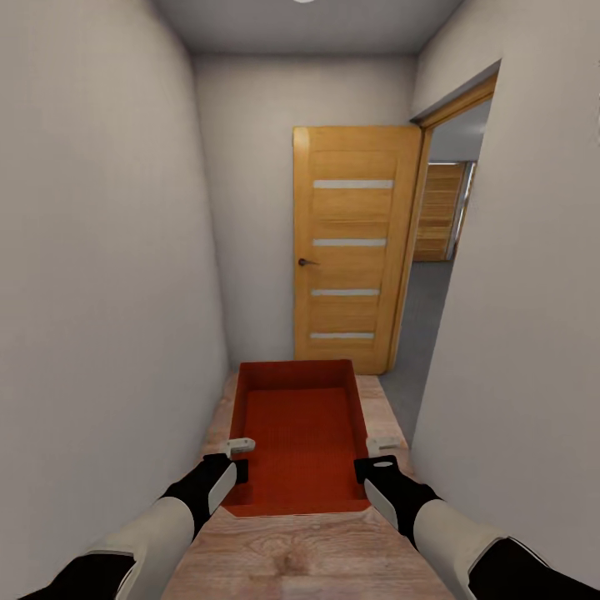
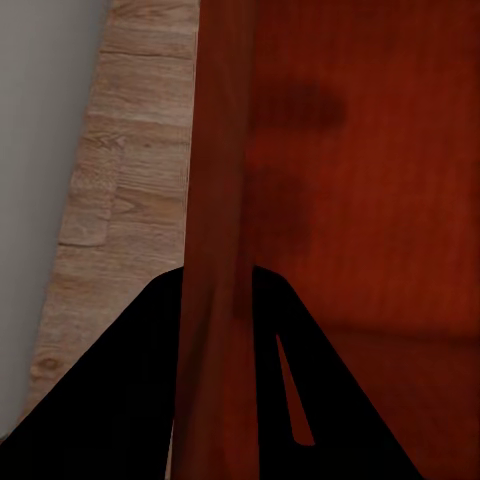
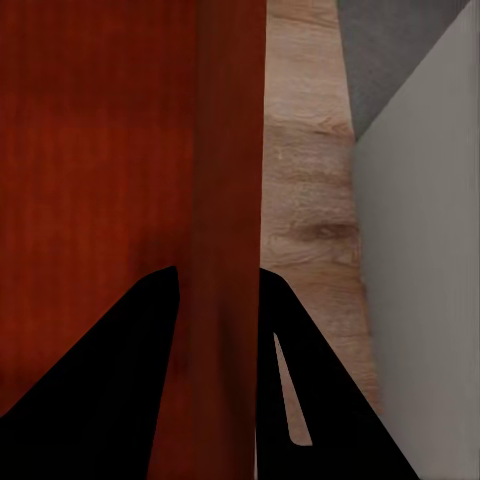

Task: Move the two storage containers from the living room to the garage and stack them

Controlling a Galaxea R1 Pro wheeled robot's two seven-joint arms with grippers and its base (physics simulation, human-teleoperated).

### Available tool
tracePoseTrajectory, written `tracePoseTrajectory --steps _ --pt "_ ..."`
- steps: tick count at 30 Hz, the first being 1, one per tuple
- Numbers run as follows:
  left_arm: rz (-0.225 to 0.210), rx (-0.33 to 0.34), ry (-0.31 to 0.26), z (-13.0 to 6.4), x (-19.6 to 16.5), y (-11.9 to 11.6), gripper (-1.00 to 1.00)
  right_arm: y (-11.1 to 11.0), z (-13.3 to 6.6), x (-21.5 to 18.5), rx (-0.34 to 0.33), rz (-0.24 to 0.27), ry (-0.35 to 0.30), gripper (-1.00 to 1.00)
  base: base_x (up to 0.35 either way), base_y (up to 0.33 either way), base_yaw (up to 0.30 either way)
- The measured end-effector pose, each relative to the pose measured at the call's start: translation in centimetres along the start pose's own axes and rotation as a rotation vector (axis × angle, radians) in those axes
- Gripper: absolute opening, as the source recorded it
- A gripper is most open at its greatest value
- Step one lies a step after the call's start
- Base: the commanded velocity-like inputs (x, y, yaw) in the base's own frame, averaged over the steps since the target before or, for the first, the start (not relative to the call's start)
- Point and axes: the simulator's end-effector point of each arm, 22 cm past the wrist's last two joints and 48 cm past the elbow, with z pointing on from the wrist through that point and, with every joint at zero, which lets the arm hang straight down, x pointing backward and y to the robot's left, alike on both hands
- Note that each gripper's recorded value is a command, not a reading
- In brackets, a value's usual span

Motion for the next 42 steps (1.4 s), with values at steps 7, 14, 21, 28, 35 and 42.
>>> tracePoseTrajectory --steps 7,14,21,28,35,42 --pt "0.0 0.0 0.0 0.0 0.0 0.01 -1.0 0.01 0.0 -0.02 0.0 0.0 0.0 -1.0 0.322 0.078 -0.133" --pt "0.0 0.0 0.0 0.0 0.0 0.01 -1.0 0.01 0.0 -0.02 0.0 0.0 0.0 -1.0 0.322 0.078 -0.005" --pt "0.0 0.0 0.0 0.0 0.0 0.01 -1.0 0.02 0.0 0.0 0.0 0.0 0.0 -1.0 0.322 0.078 0.0" --pt "0.0 0.0 0.0 0.0 0.01 0.01 -1.0 0.01 0.0 -0.01 0.0 0.0 0.0 -1.0 0.322 0.063 0.0" --pt "0.0 0.0 0.0 0.0 0.0 0.01 -1.0 0.01 0.0 -0.02 0.0 0.0 0.0 -1.0 0.322 0.006 0.0" --pt "0.0 0.0 0.0 0.0 0.0 0.01 -1.0 0.01 0.0 -0.02 0.0 0.0 0.0 -1.0 0.322 0.0 0.0"
